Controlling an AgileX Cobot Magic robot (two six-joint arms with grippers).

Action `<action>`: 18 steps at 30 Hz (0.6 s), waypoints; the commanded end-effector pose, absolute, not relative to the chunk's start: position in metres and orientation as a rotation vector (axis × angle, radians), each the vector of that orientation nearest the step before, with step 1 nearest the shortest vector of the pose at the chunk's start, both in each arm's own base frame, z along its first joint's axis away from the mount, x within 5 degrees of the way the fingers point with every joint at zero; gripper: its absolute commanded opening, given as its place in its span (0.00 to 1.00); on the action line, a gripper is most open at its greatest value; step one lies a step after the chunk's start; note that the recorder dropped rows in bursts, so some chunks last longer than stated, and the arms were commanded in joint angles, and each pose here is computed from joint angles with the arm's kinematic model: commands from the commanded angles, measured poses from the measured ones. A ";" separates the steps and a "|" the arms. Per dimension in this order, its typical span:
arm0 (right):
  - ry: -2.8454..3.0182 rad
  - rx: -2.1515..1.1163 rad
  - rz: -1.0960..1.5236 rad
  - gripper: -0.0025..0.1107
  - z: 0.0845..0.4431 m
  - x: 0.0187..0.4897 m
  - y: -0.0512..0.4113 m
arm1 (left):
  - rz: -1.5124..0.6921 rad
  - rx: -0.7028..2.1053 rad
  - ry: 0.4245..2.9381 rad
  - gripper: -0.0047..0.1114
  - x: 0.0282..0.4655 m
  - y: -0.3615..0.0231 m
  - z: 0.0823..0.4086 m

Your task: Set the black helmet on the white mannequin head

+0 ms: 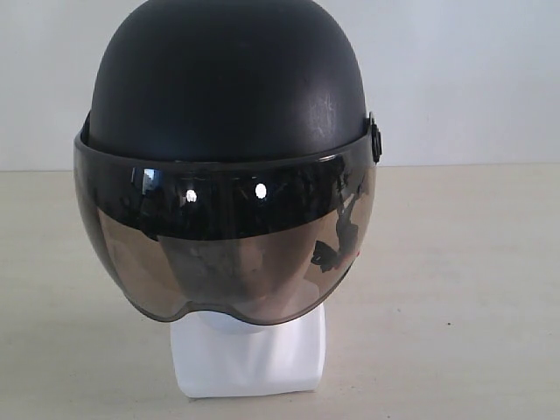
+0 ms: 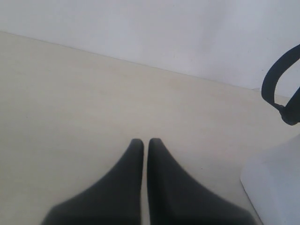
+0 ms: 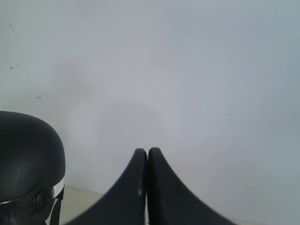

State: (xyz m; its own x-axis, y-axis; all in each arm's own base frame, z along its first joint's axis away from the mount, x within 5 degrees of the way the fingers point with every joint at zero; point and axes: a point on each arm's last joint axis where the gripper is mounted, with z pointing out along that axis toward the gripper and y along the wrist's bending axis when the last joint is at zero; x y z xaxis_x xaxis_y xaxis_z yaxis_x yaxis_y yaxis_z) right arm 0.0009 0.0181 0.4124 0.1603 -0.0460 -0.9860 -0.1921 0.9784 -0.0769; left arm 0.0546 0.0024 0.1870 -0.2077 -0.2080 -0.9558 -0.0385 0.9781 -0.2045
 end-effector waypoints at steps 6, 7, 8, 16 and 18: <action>1.372 0.072 0.274 0.02 0.336 0.042 0.010 | -0.161 -0.174 1.781 0.08 0.054 0.002 0.186; 1.381 0.083 0.268 0.02 0.330 0.045 0.009 | -0.161 -0.174 1.781 0.08 0.054 0.002 0.186; 1.392 0.091 0.246 0.02 0.320 0.049 0.008 | -0.161 -0.174 1.781 0.08 0.054 0.002 0.186; 1.484 0.137 0.207 0.02 0.272 0.063 0.003 | -0.161 -0.174 1.781 0.08 0.054 0.002 0.186; 1.517 0.141 0.206 0.02 0.261 0.065 0.003 | -0.161 -0.174 1.781 0.08 0.054 0.002 0.186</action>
